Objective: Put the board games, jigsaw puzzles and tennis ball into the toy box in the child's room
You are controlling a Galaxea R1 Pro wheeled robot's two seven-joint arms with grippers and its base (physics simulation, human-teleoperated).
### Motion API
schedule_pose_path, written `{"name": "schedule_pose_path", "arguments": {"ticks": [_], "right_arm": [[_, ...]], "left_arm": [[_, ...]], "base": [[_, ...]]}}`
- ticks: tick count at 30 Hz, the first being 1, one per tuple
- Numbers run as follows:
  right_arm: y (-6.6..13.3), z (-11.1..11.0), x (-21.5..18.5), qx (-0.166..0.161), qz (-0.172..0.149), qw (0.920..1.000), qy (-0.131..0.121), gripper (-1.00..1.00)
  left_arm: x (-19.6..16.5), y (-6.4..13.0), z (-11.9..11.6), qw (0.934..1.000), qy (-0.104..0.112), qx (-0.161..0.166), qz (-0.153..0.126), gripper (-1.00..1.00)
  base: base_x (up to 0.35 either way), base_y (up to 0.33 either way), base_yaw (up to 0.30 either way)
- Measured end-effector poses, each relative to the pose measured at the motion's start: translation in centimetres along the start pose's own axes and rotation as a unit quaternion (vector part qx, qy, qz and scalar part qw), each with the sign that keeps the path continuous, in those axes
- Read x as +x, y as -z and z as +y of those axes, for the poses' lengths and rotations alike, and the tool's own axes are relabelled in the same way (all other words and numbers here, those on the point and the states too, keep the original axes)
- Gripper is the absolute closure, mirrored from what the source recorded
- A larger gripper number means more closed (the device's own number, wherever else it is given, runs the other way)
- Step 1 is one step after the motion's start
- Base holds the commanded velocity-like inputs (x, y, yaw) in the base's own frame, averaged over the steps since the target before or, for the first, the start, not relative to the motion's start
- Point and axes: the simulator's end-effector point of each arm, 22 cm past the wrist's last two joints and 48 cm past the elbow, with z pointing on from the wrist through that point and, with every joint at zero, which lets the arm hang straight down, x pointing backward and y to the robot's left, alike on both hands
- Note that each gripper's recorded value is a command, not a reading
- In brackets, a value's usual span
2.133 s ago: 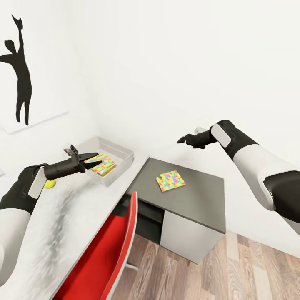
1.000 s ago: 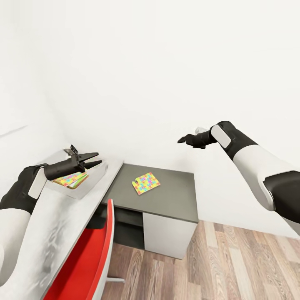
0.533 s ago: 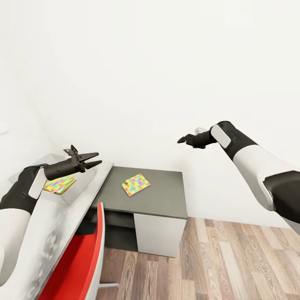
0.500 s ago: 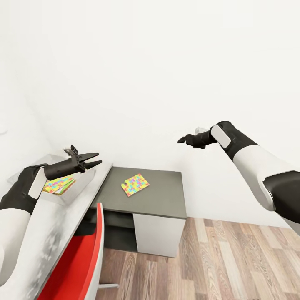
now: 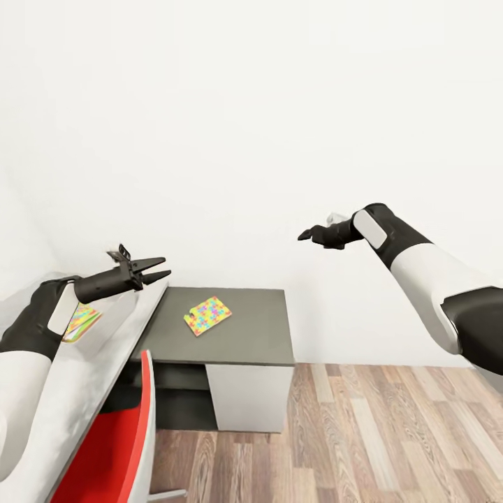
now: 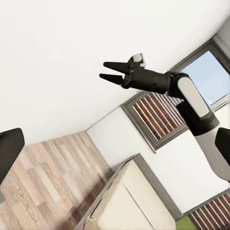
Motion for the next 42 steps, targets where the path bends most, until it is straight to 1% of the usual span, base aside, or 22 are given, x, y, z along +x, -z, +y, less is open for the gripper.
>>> {"name": "schedule_pose_path", "arguments": {"ticks": [7,13,24,27,30,32,42], "right_arm": [[0.06,-0.03,0.43,0.002,0.001,1.0000,0.000,-1.00],[0.07,-0.03,-0.06,0.002,-0.012,0.9999,0.002,-1.00],[-0.02,-0.01,-0.24,0.002,-0.018,0.9998,0.004,-1.00],[-0.02,-0.02,-0.21,0.003,-0.018,0.9998,0.004,-1.00],[-0.04,0.11,-0.05,0.002,-0.017,0.9998,0.004,-1.00],[-0.02,0.24,0.02,0.002,-0.017,0.9998,0.005,-1.00],[0.52,0.70,-0.26,0.000,-0.021,0.9997,0.007,-1.00]], "left_arm": [[0.05,0.12,-0.26,1.0000,-0.001,0.000,-0.001,-1.00],[0.05,0.21,-0.27,1.0000,-0.002,-0.001,-0.001,-1.00],[0.24,0.30,-0.07,1.0000,0.000,-0.003,-0.001,-1.00],[0.23,0.32,-0.04,1.0000,-0.005,-0.003,-0.003,-1.00],[0.08,0.33,-0.12,0.9998,-0.017,-0.003,-0.007,-1.00],[0.02,0.35,-0.19,0.9997,-0.021,-0.002,-0.009,-1.00],[-0.15,0.36,-0.80,0.9995,-0.028,0.000,-0.011,-1.00]], "base": [[0.000,0.000,-0.148],[-0.001,0.000,-0.027],[-0.107,0.000,-0.004],[-0.041,0.000,-0.047],[-0.015,0.000,-0.149],[-0.006,0.000,-0.191],[-0.001,0.000,-0.211]]}}
